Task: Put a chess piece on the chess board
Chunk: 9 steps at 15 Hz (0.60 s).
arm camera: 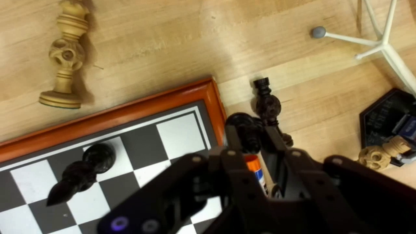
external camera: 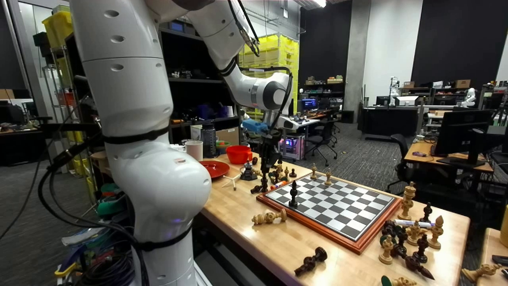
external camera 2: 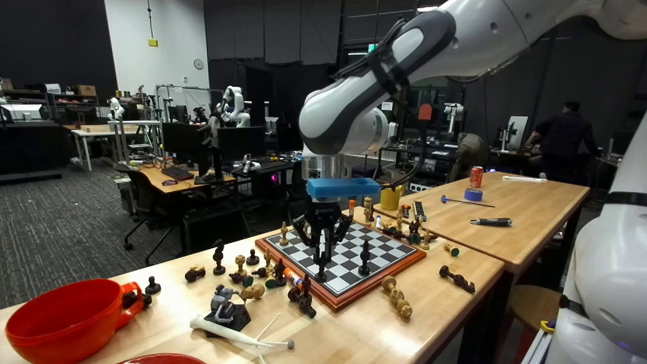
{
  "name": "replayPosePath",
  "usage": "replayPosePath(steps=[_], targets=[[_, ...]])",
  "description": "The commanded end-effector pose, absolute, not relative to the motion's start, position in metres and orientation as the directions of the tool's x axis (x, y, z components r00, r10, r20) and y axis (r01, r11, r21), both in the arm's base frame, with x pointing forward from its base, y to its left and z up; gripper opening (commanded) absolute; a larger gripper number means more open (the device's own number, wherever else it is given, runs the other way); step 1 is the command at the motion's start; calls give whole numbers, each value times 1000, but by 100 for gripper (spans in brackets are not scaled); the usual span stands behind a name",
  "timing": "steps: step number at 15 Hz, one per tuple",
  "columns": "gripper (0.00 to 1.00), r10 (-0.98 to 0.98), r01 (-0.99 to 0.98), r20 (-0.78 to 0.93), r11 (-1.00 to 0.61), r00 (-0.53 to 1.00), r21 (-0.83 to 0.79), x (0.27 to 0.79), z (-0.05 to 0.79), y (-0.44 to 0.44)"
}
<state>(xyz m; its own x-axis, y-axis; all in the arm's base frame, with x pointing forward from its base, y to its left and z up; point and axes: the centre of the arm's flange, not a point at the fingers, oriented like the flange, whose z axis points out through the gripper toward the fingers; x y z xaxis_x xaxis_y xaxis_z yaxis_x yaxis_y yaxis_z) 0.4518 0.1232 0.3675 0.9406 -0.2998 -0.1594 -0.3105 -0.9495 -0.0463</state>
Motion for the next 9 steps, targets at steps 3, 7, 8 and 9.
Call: replayPosePath(steps=[3,7,8,9], targets=[[6,-330,-334,-153,-942,931,-2,475,365,103],[6,-347,-349,-161,-937,924,17,487,352,91],[6,-349,-350,-166,-936,922,23,490,348,89],[6,-352,-352,-169,-936,921,27,492,345,87]])
